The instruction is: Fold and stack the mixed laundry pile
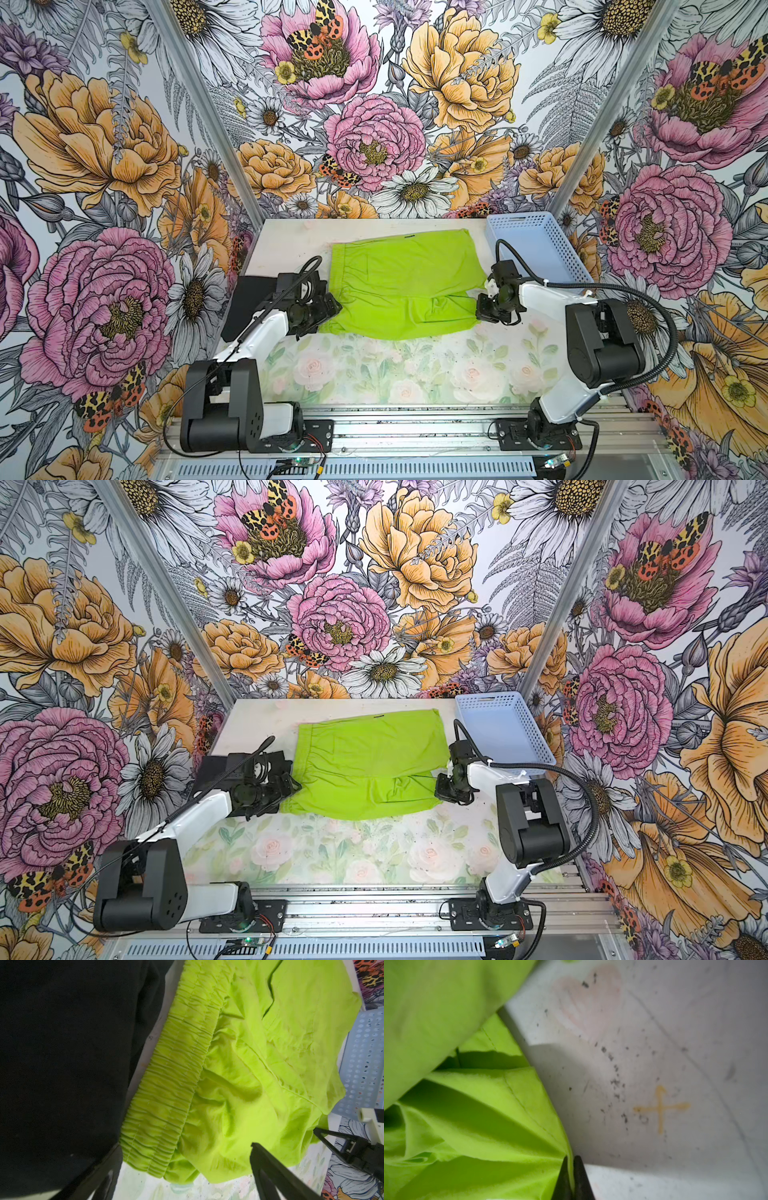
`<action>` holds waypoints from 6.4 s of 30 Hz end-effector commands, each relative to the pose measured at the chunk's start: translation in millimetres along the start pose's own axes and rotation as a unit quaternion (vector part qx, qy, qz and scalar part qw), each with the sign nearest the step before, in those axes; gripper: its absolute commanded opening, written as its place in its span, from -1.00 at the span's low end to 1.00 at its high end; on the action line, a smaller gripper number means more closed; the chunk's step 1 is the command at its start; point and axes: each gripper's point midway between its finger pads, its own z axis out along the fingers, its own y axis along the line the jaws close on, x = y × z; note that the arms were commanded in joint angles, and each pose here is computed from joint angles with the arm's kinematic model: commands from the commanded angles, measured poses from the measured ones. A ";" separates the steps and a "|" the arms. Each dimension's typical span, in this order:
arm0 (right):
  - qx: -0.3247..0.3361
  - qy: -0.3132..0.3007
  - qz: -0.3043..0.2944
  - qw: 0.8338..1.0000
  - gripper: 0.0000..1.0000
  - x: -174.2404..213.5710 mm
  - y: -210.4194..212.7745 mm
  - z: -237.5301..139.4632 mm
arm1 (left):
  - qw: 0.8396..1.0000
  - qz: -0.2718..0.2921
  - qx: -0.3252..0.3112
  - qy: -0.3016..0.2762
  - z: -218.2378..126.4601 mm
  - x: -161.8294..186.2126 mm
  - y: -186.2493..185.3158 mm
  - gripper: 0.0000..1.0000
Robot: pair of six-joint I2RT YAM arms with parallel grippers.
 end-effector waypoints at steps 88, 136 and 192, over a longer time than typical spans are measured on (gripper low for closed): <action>-0.119 -0.096 0.026 0.988 -0.28 23.1 18.9 -40.9 | 0.996 0.068 0.052 0.020 25.1 -84.9 -71.2 -1.00; -0.170 -0.091 0.000 0.981 0.18 21.1 27.7 -64.0 | 0.992 0.079 0.055 0.081 42.8 -79.2 -59.6 -1.00; -0.120 -0.095 0.005 0.988 -1.00 -1.5 18.6 -143.4 | 0.968 0.196 0.126 0.089 4.7 -81.3 -162.8 -0.31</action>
